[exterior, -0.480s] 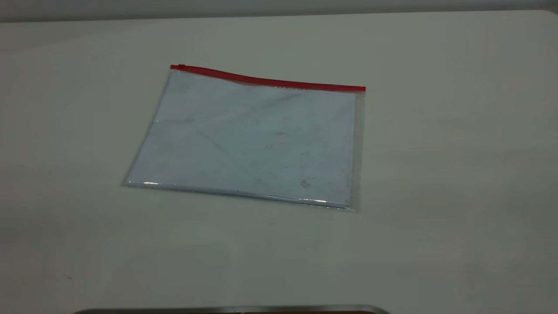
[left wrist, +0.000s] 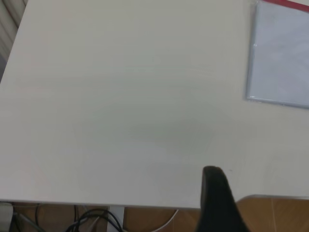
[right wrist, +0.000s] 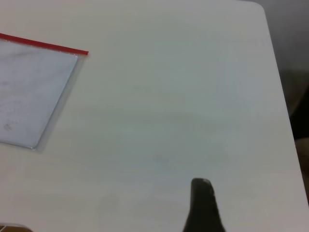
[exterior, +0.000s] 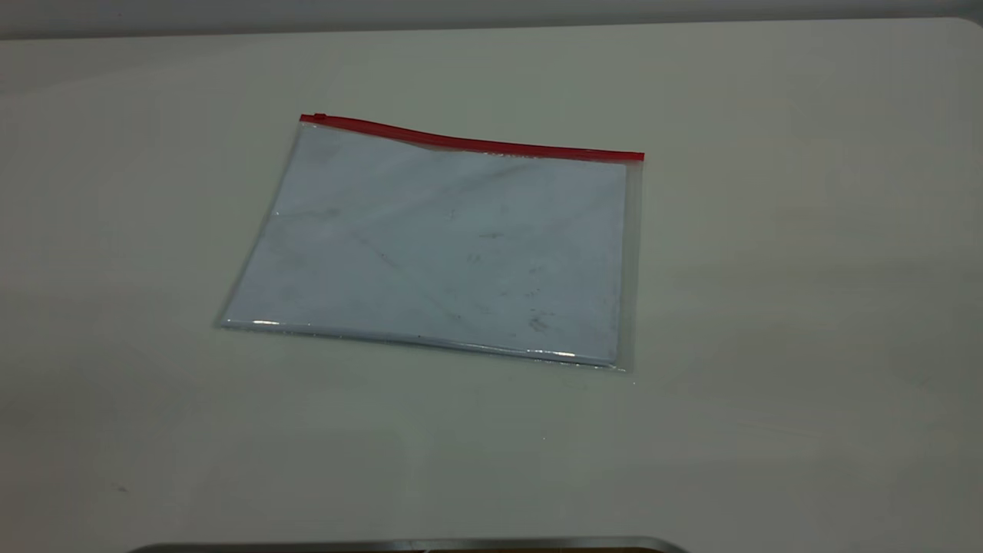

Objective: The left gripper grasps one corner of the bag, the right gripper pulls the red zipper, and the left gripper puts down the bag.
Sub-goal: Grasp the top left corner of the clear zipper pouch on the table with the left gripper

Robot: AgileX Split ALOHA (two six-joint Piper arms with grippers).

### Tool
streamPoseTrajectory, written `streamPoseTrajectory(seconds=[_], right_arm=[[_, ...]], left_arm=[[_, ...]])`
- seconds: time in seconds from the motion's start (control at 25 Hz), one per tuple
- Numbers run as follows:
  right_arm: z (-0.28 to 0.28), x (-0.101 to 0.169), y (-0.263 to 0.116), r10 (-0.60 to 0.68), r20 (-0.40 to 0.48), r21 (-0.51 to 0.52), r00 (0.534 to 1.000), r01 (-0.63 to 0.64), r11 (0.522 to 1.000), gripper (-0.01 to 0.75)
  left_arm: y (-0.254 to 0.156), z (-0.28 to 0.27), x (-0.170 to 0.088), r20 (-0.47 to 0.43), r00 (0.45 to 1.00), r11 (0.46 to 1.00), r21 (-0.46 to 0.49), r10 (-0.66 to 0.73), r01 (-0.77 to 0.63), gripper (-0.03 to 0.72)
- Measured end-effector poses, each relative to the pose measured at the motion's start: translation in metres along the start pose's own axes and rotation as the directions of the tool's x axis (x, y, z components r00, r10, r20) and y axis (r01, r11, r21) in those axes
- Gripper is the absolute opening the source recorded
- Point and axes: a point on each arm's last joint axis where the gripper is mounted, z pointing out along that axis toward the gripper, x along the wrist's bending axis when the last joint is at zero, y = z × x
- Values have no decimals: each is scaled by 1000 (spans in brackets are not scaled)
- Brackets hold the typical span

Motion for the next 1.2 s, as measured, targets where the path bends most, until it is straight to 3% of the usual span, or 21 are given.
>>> streamPoseTrajectory(seconds=[1.08,1.2], right_arm=[[0,0,0,1,-2,0,1000,-1,1000,576],[0,3,1,18,-39,2,999,-18,1000,576]], left_arm=[[0,0,0,0,1000,1000,0,3,-3,522],[0,0,0,0,1000,1000,0,3,-3,522]])
